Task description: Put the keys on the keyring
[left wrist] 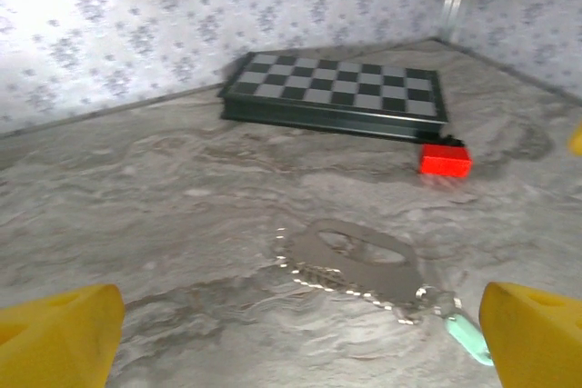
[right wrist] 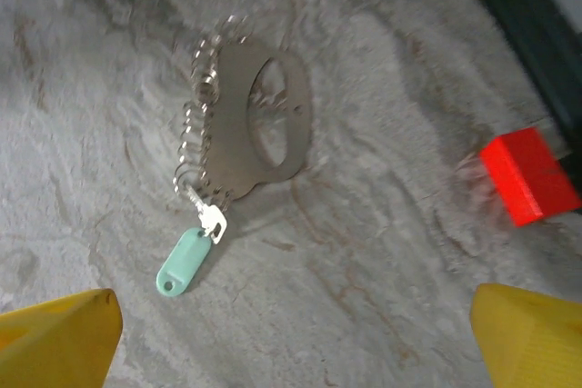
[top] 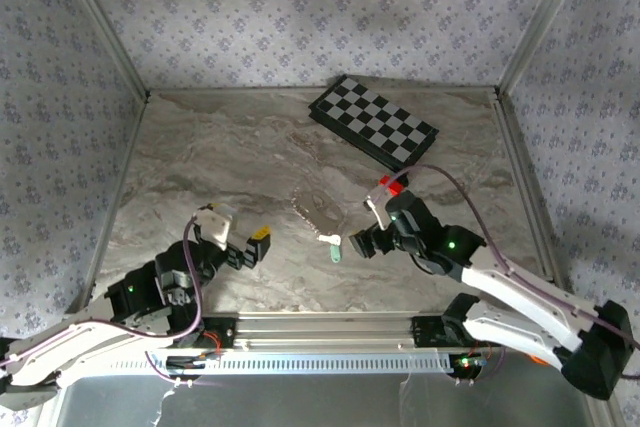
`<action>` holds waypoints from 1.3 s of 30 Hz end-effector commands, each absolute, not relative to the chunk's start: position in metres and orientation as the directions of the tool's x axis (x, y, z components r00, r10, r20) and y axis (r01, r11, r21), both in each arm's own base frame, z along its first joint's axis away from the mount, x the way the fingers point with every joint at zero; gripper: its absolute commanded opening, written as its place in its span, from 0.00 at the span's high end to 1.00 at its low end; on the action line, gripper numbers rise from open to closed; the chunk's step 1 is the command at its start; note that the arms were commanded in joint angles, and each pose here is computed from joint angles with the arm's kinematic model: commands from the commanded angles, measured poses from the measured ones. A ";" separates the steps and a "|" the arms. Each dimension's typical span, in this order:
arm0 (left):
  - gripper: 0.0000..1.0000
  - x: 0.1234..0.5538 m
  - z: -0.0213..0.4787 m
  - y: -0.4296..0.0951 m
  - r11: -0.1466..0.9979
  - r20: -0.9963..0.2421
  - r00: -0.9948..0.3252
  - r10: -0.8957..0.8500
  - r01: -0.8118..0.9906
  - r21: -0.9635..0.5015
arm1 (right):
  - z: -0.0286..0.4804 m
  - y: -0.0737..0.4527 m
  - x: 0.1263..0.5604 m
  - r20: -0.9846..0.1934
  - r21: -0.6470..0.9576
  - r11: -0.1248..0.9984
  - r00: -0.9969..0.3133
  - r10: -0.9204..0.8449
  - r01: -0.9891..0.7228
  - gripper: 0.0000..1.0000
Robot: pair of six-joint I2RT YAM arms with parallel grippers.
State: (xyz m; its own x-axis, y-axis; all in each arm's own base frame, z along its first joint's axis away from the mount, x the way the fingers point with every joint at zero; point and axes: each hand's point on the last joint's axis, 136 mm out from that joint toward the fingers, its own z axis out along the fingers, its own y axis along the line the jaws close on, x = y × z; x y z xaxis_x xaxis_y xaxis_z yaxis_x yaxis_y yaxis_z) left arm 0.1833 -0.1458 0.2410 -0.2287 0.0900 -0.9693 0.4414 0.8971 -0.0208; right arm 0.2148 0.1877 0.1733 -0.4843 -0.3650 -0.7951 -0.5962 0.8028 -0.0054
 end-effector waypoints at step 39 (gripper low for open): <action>0.01 0.247 0.174 -0.029 0.960 -0.944 -0.260 0.205 -0.135 0.246 | 0.148 -0.013 0.268 -0.923 -0.019 0.975 -0.378 0.067 0.221 0.00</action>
